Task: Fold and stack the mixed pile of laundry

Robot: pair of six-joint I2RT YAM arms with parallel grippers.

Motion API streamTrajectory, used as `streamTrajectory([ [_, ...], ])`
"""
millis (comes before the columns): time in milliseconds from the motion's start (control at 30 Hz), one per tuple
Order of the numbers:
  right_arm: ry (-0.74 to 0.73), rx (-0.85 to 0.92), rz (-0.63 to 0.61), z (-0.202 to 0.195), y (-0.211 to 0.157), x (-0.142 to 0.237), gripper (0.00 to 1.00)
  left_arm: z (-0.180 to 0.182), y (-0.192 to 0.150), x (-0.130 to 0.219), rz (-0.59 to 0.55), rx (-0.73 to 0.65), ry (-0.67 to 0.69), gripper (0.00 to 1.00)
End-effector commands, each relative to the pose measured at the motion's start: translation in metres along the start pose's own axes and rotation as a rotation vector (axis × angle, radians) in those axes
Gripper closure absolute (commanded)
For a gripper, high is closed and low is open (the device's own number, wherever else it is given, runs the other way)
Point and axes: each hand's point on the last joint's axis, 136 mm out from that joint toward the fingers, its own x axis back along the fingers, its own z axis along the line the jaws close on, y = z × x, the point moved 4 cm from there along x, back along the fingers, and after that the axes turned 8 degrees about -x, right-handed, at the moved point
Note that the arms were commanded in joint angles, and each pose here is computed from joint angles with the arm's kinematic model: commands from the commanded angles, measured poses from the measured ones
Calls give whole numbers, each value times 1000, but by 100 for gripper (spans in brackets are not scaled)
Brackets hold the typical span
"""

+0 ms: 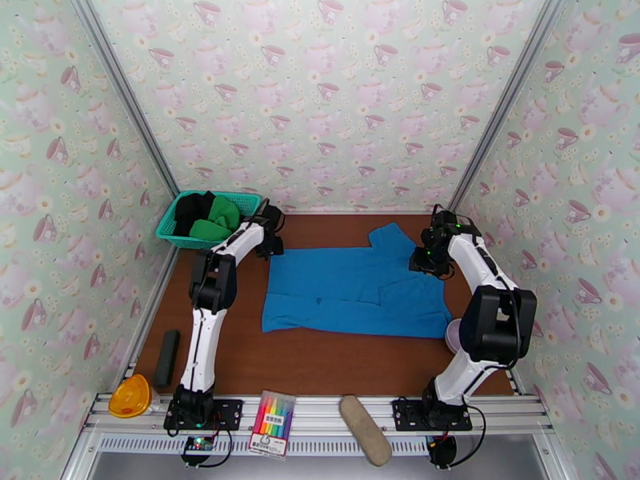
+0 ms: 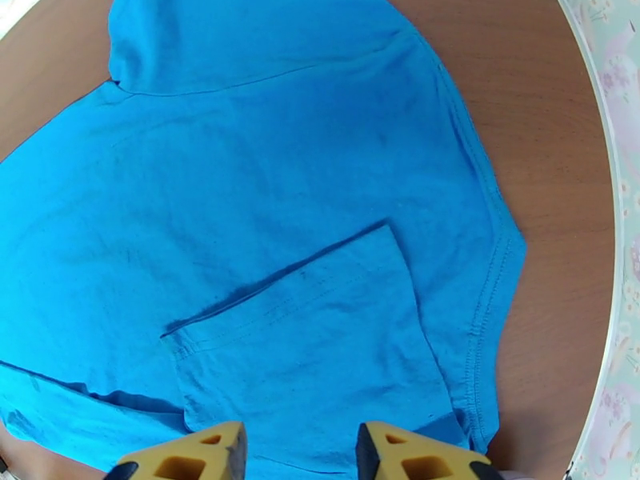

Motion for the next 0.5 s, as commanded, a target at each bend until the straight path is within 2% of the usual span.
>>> streamTrajectory([
  [0, 38, 29, -27, 11, 11, 6, 57, -5, -6, -18, 46, -37, -43, 54],
  [200, 87, 61, -88, 27, 66, -3, 55, -19, -8, -18, 30, -72, -99, 100],
  [333, 81, 71, -106, 34, 113, -28, 54, -18, -11, -12, 13, -77, -86, 100],
  [467, 41, 45, -48, 34, 138, -64, 52, -14, -11, -3, -17, -61, -72, 100],
])
